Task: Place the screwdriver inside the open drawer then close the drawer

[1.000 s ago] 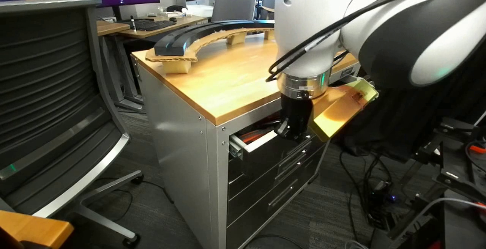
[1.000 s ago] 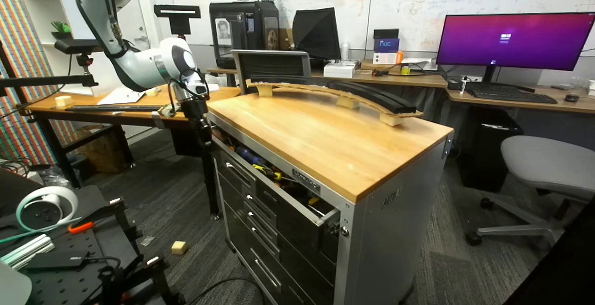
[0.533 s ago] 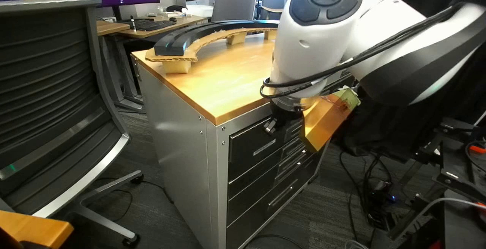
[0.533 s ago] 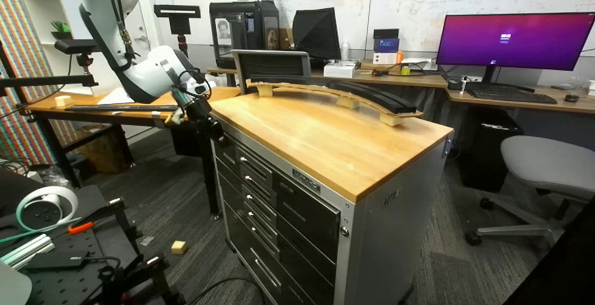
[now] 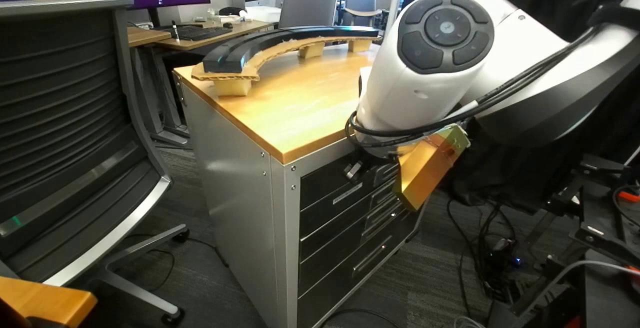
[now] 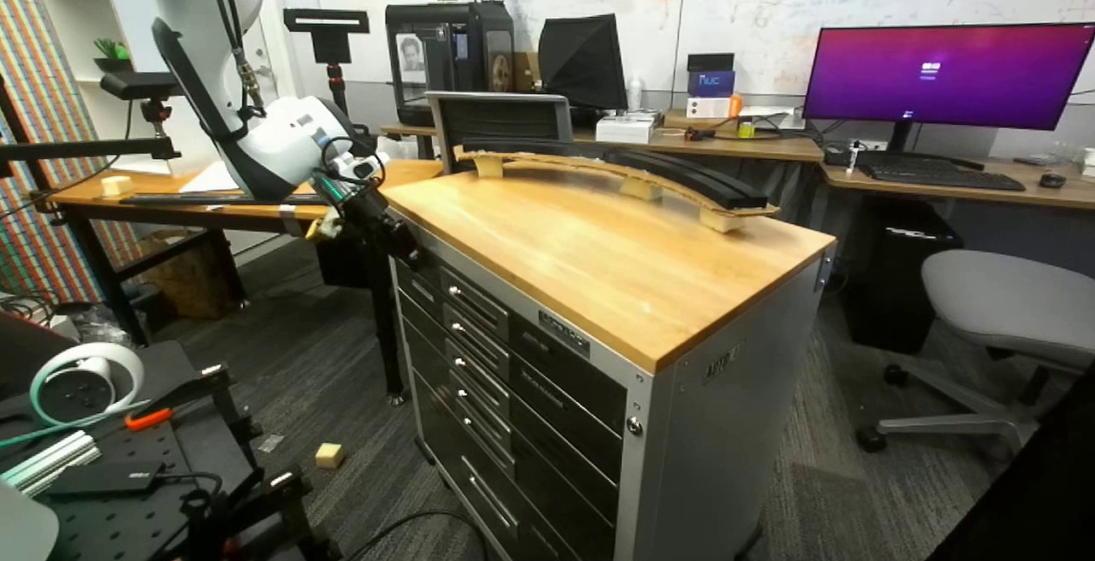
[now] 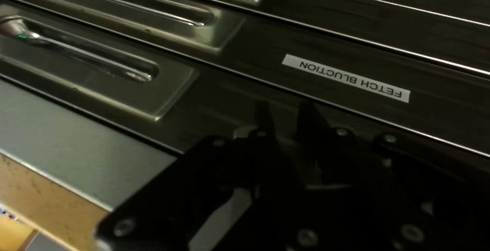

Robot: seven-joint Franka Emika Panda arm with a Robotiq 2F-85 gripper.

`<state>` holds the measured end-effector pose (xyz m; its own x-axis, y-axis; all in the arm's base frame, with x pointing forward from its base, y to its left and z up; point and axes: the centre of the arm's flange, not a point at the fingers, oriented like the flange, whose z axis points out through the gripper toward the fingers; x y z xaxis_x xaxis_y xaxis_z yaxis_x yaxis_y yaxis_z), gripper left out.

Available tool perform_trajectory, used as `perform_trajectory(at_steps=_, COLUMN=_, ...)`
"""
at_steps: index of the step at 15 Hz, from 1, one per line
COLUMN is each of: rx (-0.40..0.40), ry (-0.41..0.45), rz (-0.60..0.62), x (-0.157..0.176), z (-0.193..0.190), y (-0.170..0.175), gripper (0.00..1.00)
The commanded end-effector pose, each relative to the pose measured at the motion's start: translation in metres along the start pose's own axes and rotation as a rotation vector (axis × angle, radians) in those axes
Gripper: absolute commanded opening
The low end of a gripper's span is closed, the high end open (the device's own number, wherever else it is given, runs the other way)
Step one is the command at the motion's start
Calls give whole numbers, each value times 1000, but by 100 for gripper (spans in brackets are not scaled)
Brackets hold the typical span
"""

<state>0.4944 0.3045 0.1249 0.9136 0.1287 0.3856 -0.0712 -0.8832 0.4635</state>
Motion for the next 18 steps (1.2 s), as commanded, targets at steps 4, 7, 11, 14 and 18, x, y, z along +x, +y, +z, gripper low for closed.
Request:
perform_trajectory(at_steps=4, rx=112, ry=-150, rz=-82, x=34, z=-50, y=58, gripper=81)
perform_trajectory(at_steps=7, rx=206, ry=-261, rz=-180, x=55, z=-89, y=79, gripper=100)
perform_trajectory(at_steps=11, rx=348, ry=-380, rz=-302, x=82, z=-151, y=96, gripper=100)
perform_trajectory(at_steps=14, rx=453, ry=-480, rz=-400, x=102, z=-192, y=112, gripper=100)
perform_trajectory(at_steps=18, rx=489, ry=-487, rz=-407, x=97, z=-193, y=108, gripper=100)
